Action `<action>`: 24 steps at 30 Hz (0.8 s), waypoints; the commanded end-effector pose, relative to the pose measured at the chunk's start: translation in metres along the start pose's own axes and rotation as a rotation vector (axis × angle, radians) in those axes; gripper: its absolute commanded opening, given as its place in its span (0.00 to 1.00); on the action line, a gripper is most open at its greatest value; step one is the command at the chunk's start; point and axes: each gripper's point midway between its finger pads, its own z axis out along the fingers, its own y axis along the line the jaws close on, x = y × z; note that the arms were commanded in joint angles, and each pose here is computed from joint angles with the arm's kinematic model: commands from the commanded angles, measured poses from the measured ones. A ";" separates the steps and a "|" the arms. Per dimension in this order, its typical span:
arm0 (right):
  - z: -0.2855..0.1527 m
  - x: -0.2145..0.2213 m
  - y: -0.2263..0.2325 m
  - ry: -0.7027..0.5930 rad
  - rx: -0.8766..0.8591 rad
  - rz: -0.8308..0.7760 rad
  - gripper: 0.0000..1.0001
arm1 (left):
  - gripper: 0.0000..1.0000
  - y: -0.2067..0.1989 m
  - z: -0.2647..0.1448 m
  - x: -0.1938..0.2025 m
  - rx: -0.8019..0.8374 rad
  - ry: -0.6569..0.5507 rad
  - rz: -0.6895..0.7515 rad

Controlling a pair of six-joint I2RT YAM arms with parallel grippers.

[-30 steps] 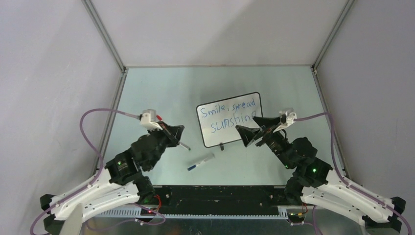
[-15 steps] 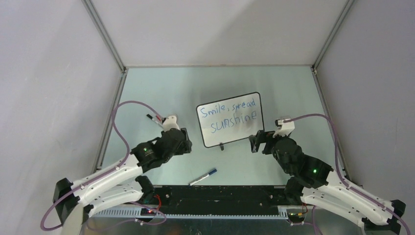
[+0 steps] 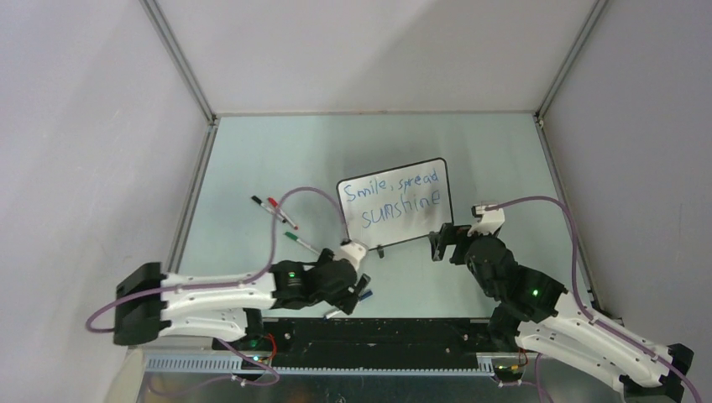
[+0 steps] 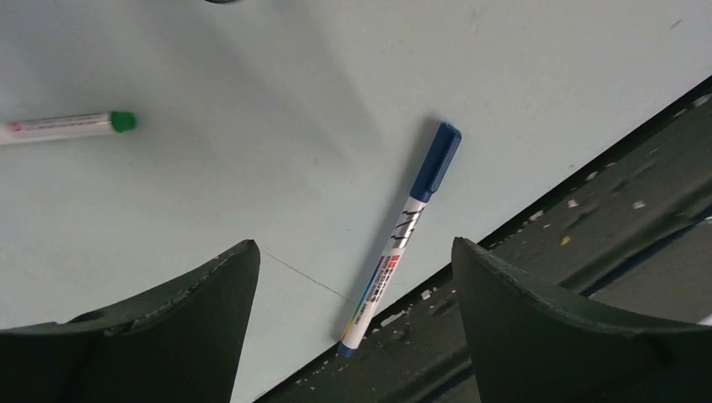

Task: Write a sentence on the whiteboard
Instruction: Move the whiteboard marker to the center of the board.

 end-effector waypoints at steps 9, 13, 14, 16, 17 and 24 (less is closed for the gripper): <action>-0.005 -0.010 -0.009 -0.045 0.016 0.034 0.98 | 0.74 -0.026 0.034 0.010 0.016 0.117 0.181; -0.007 -0.011 -0.013 -0.066 0.016 0.053 0.97 | 0.74 -0.032 0.042 0.026 0.046 0.180 0.188; -0.008 -0.011 -0.014 -0.071 0.014 0.059 0.98 | 0.73 -0.033 0.043 0.031 0.055 0.193 0.183; -0.008 -0.011 -0.014 -0.074 0.014 0.063 0.97 | 0.66 -0.034 0.045 0.034 0.064 0.197 0.167; -0.008 -0.011 -0.014 -0.075 0.013 0.065 0.97 | 0.58 -0.033 0.046 0.034 0.058 0.195 0.156; -0.006 -0.008 -0.016 -0.068 0.021 0.061 0.97 | 0.07 0.004 0.049 0.031 -0.088 0.174 -0.033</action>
